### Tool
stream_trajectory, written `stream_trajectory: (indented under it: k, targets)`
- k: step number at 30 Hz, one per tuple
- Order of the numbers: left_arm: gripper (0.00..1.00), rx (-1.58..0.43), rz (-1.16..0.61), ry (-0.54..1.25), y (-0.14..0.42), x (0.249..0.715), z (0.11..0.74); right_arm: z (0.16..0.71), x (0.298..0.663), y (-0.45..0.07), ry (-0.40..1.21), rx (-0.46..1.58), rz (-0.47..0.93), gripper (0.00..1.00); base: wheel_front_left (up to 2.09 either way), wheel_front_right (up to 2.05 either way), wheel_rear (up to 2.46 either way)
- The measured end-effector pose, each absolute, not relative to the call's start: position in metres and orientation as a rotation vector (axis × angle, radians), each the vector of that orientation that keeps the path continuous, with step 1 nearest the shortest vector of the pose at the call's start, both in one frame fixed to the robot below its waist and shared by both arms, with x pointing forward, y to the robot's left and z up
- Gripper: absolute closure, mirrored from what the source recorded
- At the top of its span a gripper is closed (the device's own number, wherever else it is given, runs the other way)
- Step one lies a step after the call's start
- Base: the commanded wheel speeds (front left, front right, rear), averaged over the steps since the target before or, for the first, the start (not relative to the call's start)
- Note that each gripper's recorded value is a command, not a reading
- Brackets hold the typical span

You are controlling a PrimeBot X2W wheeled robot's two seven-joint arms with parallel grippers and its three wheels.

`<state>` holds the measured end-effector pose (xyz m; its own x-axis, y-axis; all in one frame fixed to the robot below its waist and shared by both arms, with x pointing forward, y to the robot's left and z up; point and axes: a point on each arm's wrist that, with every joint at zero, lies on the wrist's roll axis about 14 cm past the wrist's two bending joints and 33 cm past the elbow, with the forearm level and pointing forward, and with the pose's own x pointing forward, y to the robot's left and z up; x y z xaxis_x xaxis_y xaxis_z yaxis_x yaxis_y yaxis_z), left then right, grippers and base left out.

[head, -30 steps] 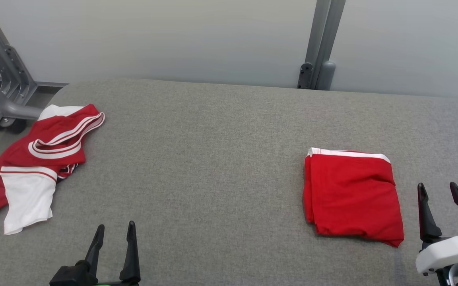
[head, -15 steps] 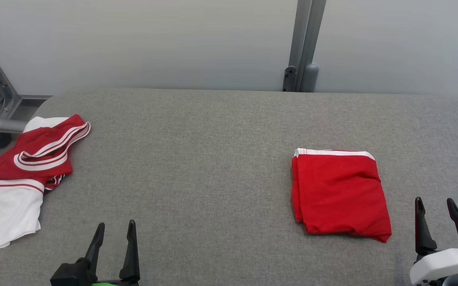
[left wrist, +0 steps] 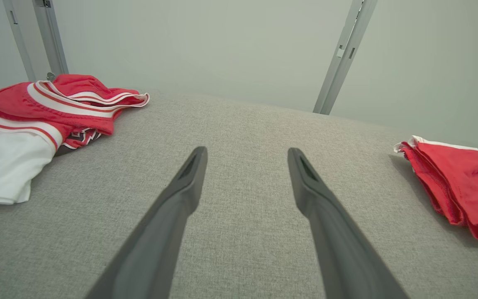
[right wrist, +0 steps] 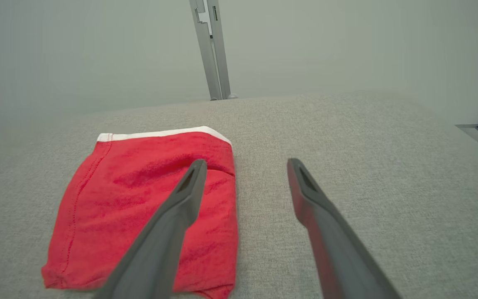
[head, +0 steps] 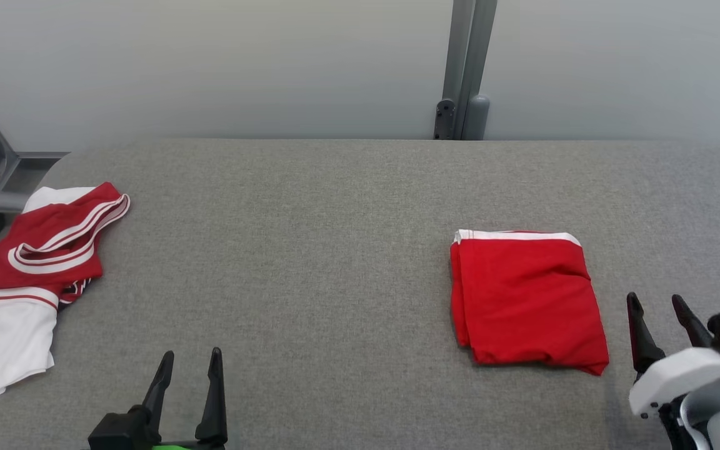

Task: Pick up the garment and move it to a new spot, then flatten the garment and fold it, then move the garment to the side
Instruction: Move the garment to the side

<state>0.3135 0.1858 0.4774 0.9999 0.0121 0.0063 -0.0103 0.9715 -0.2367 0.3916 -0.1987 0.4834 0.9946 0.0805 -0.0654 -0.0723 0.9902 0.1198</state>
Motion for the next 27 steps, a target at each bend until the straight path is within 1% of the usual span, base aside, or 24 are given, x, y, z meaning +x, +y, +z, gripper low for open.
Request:
stream_trajectory:
  k: [2,5,8,12,16,23,24,25,26,27]
  targets:
    - [0.0,-0.24,0.005,-0.001,0.183,0.314,0.476,0.477,0.402,-0.196,0.155,0.128,0.099,0.0,0.0,0.0,0.0]
    - [0.0,-0.246,-0.004,-0.002,0.18,0.318,0.477,0.457,0.41,-0.188,0.331,0.141,0.144,0.0,0.0,0.0,0.0]
    - [0.0,-0.254,-0.006,-0.002,0.179,0.323,0.477,0.439,0.416,-0.181,0.474,0.117,0.189,0.0,0.0,0.0,0.0]
    - [0.0,-0.273,0.025,0.014,0.185,0.322,0.472,0.427,0.426,-0.178,0.551,0.12,0.207,0.0,0.0,0.0,0.0]
    - [0.0,-0.273,0.045,0.024,0.191,0.323,0.469,0.416,0.436,-0.173,0.591,0.126,0.213,0.0,0.0,0.0,0.0]
    - [0.0,-0.269,0.069,0.04,0.198,0.331,0.465,0.39,0.441,-0.144,0.688,0.187,0.262,0.0,0.0,0.0,0.0]
    - [0.0,-0.268,0.067,0.042,0.197,0.333,0.464,0.388,0.442,-0.142,0.696,0.198,0.265,0.5,0.0,0.0,0.0]
    - [0.0,-0.268,0.062,0.041,0.196,0.336,0.464,0.386,0.443,-0.141,0.701,0.208,0.265,0.89,0.0,0.0,0.0]
    - [0.0,-0.267,0.057,0.04,0.195,0.338,0.465,0.385,0.444,-0.14,0.705,0.219,0.265,1.0,0.0,0.0,0.0]
    - [0.0,-0.267,0.051,0.04,0.194,0.34,0.465,0.385,0.445,-0.141,0.704,0.225,0.263,1.0,0.0,0.0,0.0]
